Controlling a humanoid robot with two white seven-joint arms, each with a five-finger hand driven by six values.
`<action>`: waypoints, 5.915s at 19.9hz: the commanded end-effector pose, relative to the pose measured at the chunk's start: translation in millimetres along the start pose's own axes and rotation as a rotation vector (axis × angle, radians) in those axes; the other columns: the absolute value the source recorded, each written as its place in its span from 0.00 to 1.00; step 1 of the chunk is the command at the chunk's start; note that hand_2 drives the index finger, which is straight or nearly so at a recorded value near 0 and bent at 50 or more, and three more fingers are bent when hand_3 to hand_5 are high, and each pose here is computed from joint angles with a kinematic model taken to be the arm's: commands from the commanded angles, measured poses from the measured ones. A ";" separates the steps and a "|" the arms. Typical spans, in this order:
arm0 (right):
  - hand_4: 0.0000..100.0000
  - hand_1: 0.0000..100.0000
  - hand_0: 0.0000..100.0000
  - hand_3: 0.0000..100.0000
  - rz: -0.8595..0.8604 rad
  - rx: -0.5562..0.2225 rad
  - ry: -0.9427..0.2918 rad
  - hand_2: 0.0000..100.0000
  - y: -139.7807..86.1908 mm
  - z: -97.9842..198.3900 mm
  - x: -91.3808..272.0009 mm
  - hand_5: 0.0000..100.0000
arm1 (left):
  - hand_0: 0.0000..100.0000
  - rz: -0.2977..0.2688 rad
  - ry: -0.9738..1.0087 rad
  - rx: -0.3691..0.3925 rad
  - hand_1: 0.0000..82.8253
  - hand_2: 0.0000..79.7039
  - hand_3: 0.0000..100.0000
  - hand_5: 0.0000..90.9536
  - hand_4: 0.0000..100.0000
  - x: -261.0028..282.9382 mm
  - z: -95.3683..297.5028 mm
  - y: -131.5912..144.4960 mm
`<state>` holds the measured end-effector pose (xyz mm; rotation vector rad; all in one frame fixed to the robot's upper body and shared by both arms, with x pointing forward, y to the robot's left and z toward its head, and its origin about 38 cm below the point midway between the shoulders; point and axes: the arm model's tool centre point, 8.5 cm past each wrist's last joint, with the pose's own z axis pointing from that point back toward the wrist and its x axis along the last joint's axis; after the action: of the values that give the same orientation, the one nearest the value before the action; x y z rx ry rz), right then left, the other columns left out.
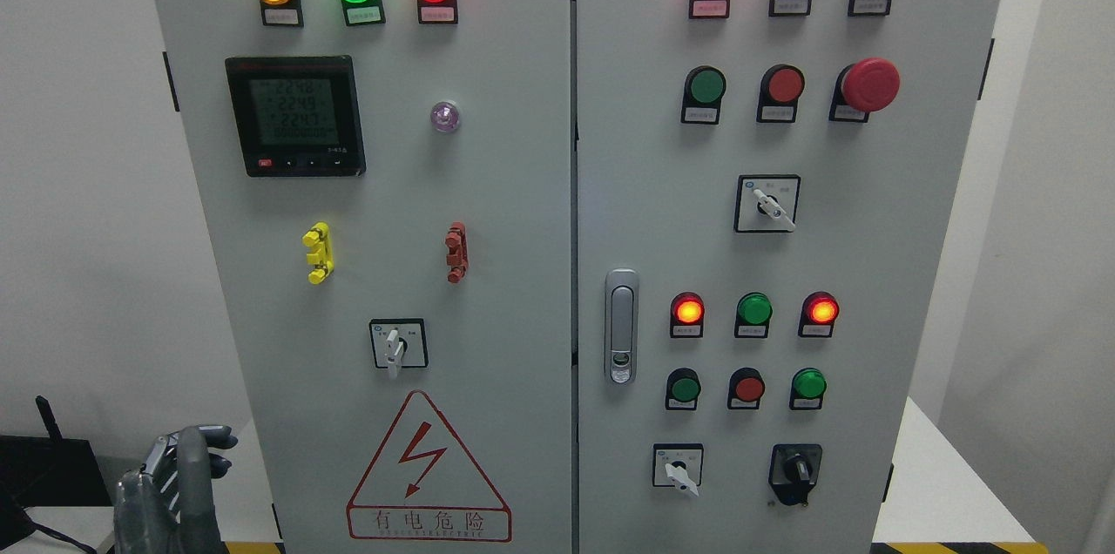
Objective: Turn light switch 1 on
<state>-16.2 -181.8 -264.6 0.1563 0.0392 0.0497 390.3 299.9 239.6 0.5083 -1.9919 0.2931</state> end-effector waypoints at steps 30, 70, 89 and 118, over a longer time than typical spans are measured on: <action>0.00 0.39 0.12 0.00 -0.017 0.001 -0.001 0.00 0.1 0.0 0.1 0.00 | 0.07 -0.021 0.056 -0.012 0.56 0.70 0.73 0.71 0.76 40.1 4.8 -93.0; 0.00 0.39 0.12 0.00 -0.017 0.001 -0.001 0.00 0.1 0.0 0.1 0.00 | 0.13 -0.073 0.141 0.020 0.59 0.66 0.72 0.71 0.76 46.7 -6.9 -112.6; 0.00 0.39 0.12 0.00 -0.018 0.001 -0.001 0.00 0.1 0.0 0.1 0.00 | 0.15 -0.082 0.171 0.007 0.58 0.67 0.73 0.71 0.76 52.4 -13.5 -121.1; 0.00 0.39 0.12 0.00 -0.017 0.001 -0.001 0.00 0.1 0.0 0.1 0.00 | 0.23 -0.106 0.204 0.009 0.49 0.69 0.74 0.72 0.77 53.7 -16.9 -123.4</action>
<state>-16.2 -181.8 -264.6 0.1563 0.0393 0.0497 440.4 186.5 293.6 0.5644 -1.7624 0.2770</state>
